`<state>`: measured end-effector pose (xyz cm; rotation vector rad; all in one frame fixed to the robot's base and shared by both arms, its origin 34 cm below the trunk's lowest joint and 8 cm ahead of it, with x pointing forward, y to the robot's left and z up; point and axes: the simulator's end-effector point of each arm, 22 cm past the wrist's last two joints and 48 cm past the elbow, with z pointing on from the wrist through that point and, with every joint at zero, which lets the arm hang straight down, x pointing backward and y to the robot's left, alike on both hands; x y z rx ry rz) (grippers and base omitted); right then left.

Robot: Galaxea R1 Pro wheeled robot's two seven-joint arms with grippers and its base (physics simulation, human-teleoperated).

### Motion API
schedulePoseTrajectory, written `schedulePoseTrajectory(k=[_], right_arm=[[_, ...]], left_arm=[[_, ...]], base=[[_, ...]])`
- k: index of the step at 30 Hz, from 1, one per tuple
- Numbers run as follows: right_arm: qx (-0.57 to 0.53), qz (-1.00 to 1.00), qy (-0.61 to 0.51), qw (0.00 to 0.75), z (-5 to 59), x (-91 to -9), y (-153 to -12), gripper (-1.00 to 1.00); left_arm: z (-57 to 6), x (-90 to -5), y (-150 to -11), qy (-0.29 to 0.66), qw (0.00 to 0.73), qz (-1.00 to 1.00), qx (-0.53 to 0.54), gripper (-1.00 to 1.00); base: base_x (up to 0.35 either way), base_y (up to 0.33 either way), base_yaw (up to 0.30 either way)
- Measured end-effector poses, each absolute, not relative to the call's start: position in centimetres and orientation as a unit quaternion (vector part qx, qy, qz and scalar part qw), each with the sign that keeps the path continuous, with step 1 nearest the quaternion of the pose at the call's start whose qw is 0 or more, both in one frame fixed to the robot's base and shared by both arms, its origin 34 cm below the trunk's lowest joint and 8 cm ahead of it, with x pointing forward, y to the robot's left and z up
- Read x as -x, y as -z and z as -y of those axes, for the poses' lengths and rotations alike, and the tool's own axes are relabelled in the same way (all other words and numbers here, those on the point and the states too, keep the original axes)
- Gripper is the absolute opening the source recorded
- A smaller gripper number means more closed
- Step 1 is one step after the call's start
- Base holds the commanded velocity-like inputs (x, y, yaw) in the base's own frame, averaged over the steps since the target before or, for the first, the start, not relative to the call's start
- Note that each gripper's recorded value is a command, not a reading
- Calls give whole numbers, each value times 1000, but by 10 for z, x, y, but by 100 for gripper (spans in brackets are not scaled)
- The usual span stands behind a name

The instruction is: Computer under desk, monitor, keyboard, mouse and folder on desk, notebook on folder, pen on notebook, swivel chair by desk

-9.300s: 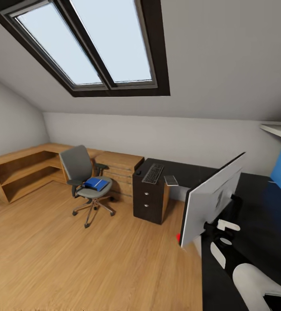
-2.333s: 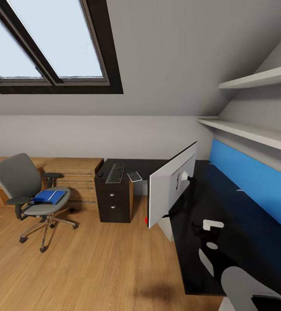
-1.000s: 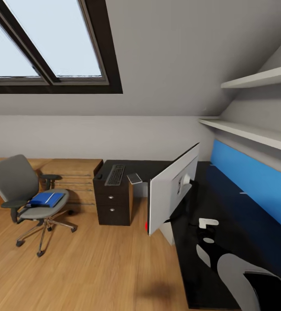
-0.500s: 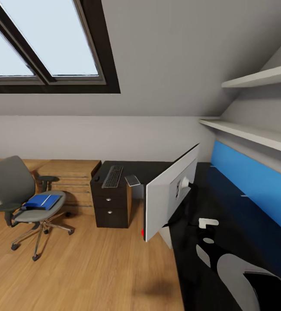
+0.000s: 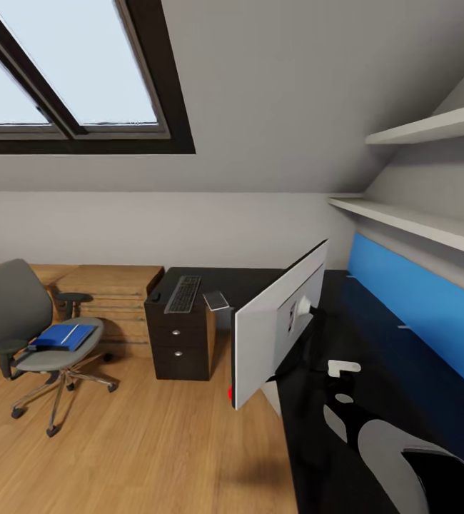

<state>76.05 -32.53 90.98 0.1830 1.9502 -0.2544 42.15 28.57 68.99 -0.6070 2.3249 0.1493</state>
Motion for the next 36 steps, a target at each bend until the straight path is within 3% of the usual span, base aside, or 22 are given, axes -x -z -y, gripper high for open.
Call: schedulePoseTrajectory(k=[13, 36], right_arm=[[-77, -824, 107, 551, 324, -760, -909, 100], [-77, -824, 107, 551, 325, -760, -910, 100]], left_arm=[[-286, -421, -690, -58, 359, -901, 235, 100], [-286, -422, -690, -58, 359, -901, 236, 100]], base=[[155, -4, 0], [56, 0, 0]])
